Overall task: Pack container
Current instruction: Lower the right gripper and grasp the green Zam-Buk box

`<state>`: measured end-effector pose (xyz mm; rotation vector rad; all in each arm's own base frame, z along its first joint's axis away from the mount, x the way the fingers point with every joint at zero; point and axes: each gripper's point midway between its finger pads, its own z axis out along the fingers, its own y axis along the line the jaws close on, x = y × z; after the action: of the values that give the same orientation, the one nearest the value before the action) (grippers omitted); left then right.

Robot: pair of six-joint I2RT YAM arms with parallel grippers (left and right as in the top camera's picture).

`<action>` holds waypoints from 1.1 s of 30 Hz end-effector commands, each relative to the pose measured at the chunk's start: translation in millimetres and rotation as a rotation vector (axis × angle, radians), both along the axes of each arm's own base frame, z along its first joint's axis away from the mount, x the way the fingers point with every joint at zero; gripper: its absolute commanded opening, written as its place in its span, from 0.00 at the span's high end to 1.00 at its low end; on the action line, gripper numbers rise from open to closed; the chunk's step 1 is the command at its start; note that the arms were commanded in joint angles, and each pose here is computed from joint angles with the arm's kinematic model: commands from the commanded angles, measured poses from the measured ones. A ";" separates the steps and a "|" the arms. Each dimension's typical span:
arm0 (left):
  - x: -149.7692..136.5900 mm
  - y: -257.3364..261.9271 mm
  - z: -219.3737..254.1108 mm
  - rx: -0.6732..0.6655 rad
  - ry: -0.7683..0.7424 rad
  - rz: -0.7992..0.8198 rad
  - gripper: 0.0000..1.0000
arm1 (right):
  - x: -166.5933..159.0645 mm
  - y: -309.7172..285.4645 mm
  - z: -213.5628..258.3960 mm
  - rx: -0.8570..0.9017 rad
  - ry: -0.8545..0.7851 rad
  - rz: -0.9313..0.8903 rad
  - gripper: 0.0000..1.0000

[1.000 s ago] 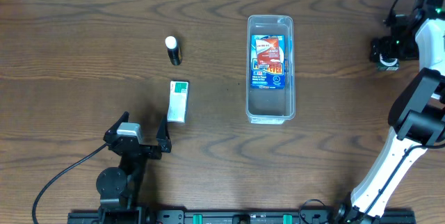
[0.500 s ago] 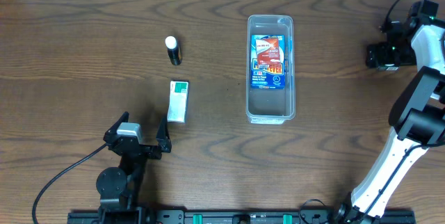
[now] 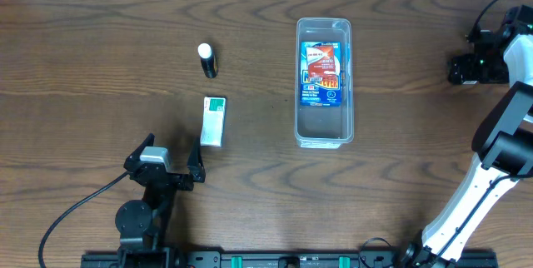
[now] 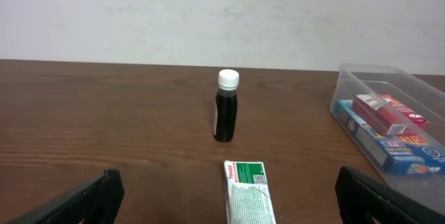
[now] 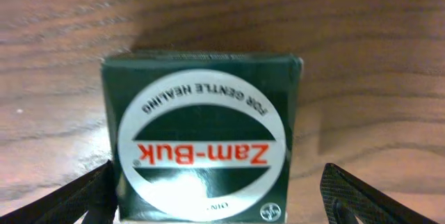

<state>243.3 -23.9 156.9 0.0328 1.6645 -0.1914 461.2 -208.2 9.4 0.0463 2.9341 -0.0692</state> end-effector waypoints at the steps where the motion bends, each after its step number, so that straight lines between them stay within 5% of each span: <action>1: -0.6 -0.4 -15.2 0.007 0.042 -0.006 0.02 | 1.6 3.4 -0.1 0.030 -0.020 0.013 0.11; 33: -0.6 -0.4 -15.2 0.008 0.042 -0.006 0.02 | 10.3 11.6 -13.0 0.019 -0.053 0.044 0.08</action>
<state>243.3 -23.9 156.9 0.0328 1.6645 -0.1914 473.3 -202.0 -0.3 0.0157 2.8676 -0.0233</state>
